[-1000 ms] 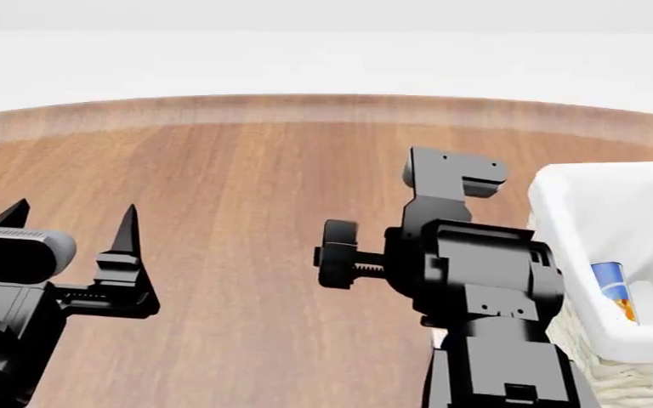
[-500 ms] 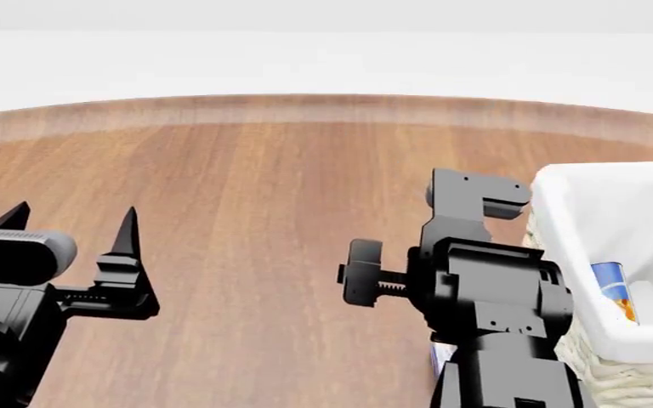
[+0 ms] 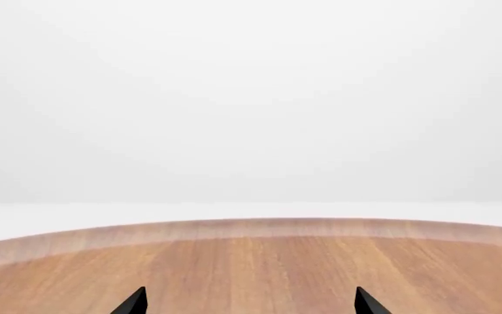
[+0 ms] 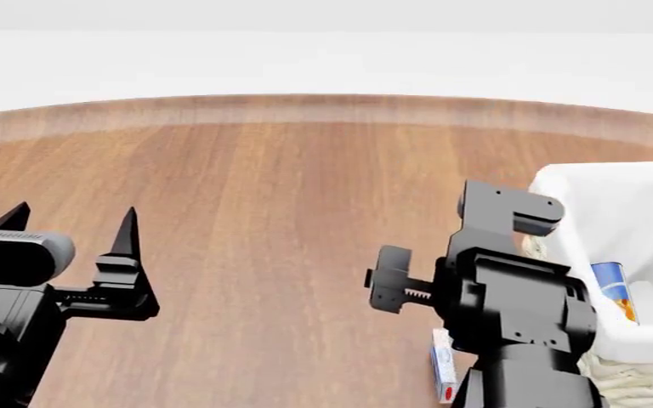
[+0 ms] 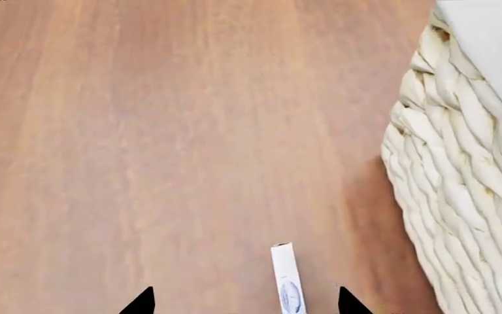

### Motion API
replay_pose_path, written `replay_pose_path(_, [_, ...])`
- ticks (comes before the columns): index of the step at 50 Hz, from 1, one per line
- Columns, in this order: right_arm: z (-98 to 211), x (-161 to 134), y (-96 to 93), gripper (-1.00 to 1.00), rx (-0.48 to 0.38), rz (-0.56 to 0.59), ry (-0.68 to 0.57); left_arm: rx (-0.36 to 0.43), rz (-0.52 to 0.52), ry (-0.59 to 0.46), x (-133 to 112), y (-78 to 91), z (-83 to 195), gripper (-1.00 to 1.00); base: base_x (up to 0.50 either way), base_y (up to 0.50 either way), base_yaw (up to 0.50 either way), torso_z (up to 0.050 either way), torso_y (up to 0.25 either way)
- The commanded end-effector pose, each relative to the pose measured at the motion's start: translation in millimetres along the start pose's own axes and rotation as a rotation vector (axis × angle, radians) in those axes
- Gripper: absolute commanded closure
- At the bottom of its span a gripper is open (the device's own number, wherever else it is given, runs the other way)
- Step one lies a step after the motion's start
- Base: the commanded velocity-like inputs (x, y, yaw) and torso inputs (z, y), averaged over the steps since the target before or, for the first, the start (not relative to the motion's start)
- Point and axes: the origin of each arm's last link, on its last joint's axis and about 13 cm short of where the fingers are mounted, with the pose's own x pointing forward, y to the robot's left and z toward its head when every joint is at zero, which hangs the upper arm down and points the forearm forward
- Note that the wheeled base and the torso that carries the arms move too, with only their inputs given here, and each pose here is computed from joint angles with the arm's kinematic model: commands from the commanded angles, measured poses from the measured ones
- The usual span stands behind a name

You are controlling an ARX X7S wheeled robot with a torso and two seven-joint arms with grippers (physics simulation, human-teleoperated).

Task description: Pick up the alphabet soup and the cream cheese box, and put them in the basket.

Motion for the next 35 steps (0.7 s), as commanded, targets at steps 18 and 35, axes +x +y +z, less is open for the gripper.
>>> replay_pose_path(18, [-4.4, 2.4, -12.0, -1.00, 0.051, -0.053, 0.002, 0.004, -0.003, -0.010, -0.2, 0.5, -1.3, -1.00, 0.00, 0.00, 0.00, 0.000, 0.000])
replay_pose_path(35, [-7.9, 4.5, -13.3, -1.00, 0.053, -0.054, 0.001, 0.025, -0.006, -0.031, -2.2, -0.5, -4.6, -1.00, 0.00, 0.00, 0.00, 0.000, -0.109])
